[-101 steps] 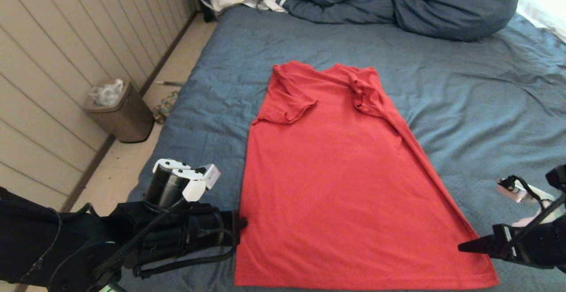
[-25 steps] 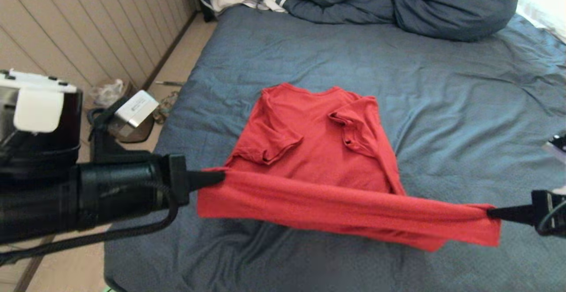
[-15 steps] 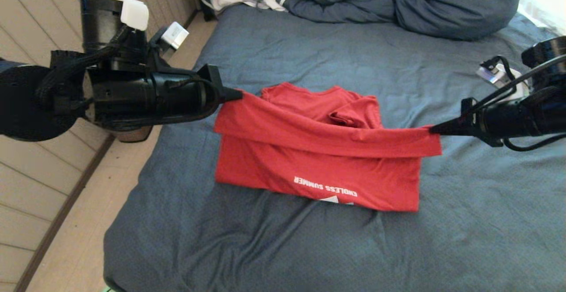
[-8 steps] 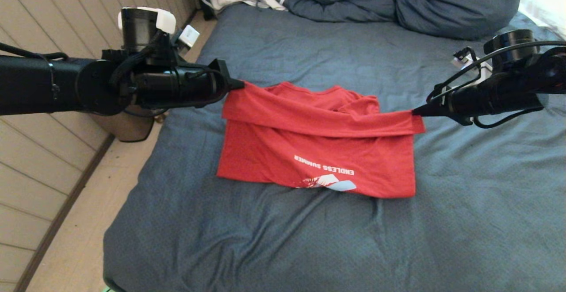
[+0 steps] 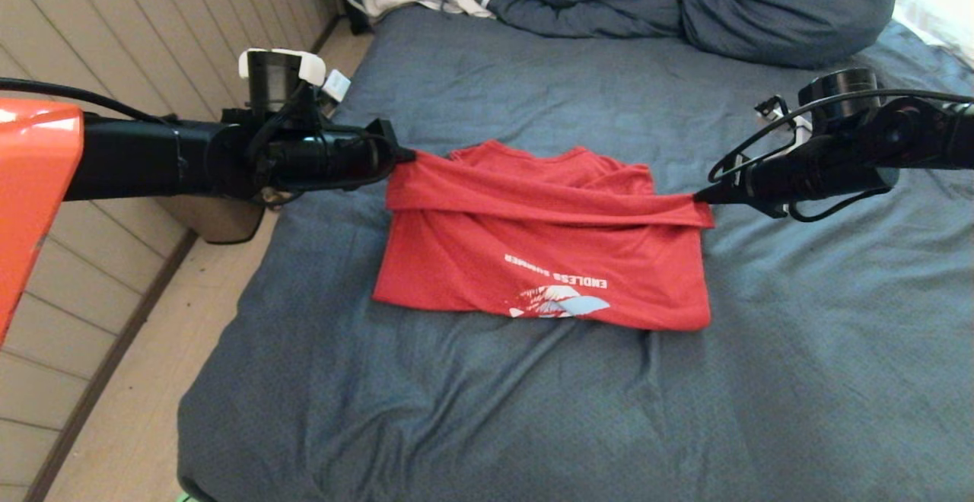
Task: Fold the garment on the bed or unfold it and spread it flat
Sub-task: Fold the red T-shirt
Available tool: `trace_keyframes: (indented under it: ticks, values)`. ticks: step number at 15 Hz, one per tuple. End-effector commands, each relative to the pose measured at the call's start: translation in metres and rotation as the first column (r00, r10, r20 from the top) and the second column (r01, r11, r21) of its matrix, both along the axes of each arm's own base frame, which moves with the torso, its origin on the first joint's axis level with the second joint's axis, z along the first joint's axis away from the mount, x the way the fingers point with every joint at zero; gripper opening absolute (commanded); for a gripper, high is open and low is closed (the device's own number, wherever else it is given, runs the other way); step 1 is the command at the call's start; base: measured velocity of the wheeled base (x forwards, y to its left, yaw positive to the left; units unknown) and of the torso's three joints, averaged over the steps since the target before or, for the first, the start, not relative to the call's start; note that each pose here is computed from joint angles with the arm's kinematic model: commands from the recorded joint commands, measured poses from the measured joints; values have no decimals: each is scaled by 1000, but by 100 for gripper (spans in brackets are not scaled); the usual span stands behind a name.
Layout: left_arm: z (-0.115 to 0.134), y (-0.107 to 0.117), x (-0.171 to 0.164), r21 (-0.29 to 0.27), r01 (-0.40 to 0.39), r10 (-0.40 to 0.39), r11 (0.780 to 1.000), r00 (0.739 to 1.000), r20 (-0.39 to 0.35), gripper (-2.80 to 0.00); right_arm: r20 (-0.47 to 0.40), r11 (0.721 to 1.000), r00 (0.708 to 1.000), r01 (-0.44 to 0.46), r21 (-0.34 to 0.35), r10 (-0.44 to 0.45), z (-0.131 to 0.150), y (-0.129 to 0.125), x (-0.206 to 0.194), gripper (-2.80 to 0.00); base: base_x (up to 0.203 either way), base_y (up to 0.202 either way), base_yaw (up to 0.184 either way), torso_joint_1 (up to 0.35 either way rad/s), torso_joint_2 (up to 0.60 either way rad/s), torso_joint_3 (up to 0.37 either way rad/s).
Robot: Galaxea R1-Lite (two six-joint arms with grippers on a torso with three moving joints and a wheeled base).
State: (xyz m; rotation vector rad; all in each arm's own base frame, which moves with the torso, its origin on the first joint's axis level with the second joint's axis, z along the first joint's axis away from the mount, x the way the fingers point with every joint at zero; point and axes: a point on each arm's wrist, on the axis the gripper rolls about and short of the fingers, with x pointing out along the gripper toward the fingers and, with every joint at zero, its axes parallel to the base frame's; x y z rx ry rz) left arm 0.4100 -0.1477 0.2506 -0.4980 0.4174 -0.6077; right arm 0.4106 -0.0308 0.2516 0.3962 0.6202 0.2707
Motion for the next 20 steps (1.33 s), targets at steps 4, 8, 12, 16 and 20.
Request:
trace_keyframes:
  ticks: [4, 8, 12, 16, 20]
  values:
    - [1, 9, 14, -16, -27, 27, 1000, 999, 19, -280, 131, 1000, 991, -9, 13, 7, 18, 11, 10, -280, 0, 0, 0, 0, 0, 0]
    - [2, 14, 16, -16, -39, 40, 999, 999, 24, -280, 194, 1000, 981, -8, 20, 4, 24, 20, 14, -280, 0, 0, 0, 0, 0, 0]
    - [-12, 13, 25, -4, -38, 38, 999, 999, -3, -280, 160, 1000, 987, -19, 19, 15, 10, 28, 22, -280, 0, 0, 0, 0, 0, 0]
    - [-10, 16, 25, -3, -36, 36, 999, 999, 5, 0, 162, 1000, 987, -12, 2, 11, 8, 32, 25, 0, 0, 0, 0, 0, 0, 0]
    - [7, 26, 20, -15, -67, 68, 998, 997, 47, 0, 189, 1000, 982, -2, 3, 2, 19, 28, 18, 0, 0, 0, 0, 0, 0, 0]
